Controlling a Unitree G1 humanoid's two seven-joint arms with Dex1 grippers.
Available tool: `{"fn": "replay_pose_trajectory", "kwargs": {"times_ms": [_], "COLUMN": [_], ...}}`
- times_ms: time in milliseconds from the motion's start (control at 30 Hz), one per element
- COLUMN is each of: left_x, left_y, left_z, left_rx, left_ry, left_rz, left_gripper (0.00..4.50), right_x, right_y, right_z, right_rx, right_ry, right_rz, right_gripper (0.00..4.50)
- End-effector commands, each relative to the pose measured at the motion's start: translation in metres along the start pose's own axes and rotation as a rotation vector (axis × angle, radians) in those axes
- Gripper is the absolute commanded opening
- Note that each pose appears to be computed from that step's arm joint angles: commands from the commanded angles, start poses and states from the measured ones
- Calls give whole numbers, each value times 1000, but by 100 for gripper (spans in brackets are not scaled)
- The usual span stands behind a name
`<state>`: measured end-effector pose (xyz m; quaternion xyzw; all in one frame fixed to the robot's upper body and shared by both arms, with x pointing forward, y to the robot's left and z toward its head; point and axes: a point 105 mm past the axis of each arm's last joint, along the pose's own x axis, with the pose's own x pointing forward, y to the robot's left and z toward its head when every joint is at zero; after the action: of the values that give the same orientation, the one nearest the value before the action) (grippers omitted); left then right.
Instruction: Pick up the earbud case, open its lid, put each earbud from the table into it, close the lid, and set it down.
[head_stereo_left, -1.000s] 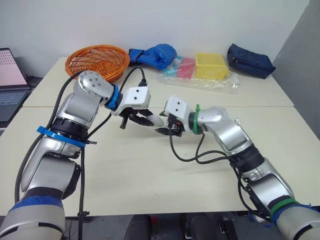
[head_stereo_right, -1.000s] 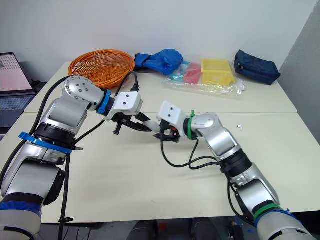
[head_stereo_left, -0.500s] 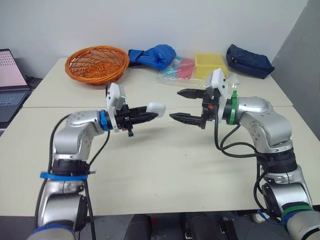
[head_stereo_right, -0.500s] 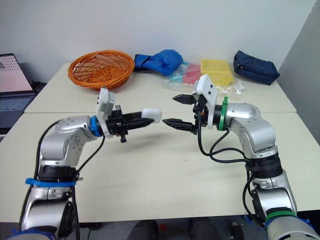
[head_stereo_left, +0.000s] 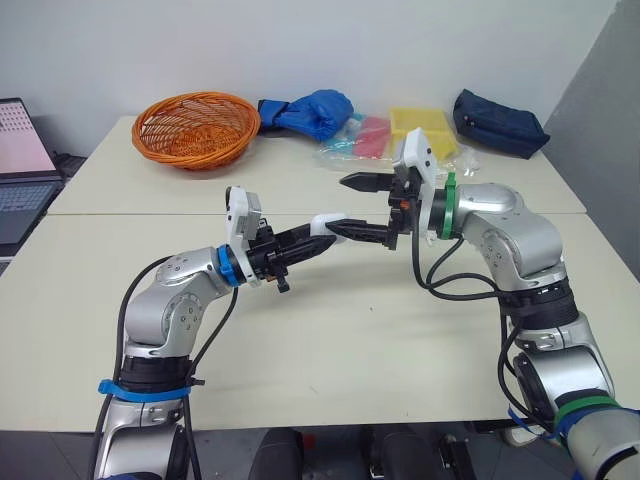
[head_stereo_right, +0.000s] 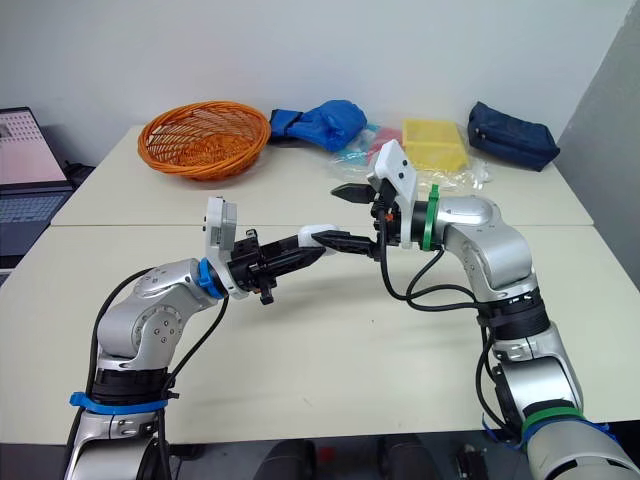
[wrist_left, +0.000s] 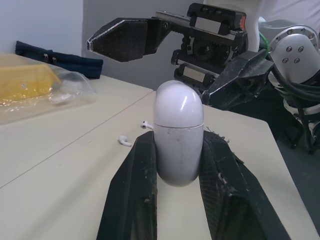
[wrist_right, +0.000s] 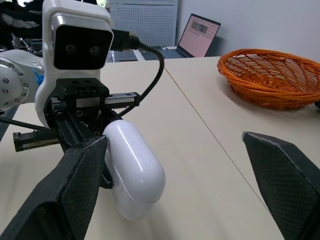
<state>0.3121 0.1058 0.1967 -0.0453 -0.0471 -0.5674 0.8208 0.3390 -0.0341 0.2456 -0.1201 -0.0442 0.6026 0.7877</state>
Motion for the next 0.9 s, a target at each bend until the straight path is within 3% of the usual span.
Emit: {"fn": "replay_pose_trajectory", "kwargs": {"times_ms": [33, 500, 900], "left_x": [1, 2, 4], "left_y": [-7, -9, -13], "left_z": [16, 16, 14], "left_rx": [56, 50, 49], "left_ry": [-37, -41, -41], "left_rz": [-39, -72, -87], "left_gripper": [74, 74, 74], "right_x": [-5, -10, -11], "right_y": [-7, -3, -14], "right_z": [13, 4, 13], "right_rx": [-49, -38, 13], "right_ry": [-19, 42, -2], "right_rz": [-23, 7, -38], "right_gripper": [448, 448, 448]}}
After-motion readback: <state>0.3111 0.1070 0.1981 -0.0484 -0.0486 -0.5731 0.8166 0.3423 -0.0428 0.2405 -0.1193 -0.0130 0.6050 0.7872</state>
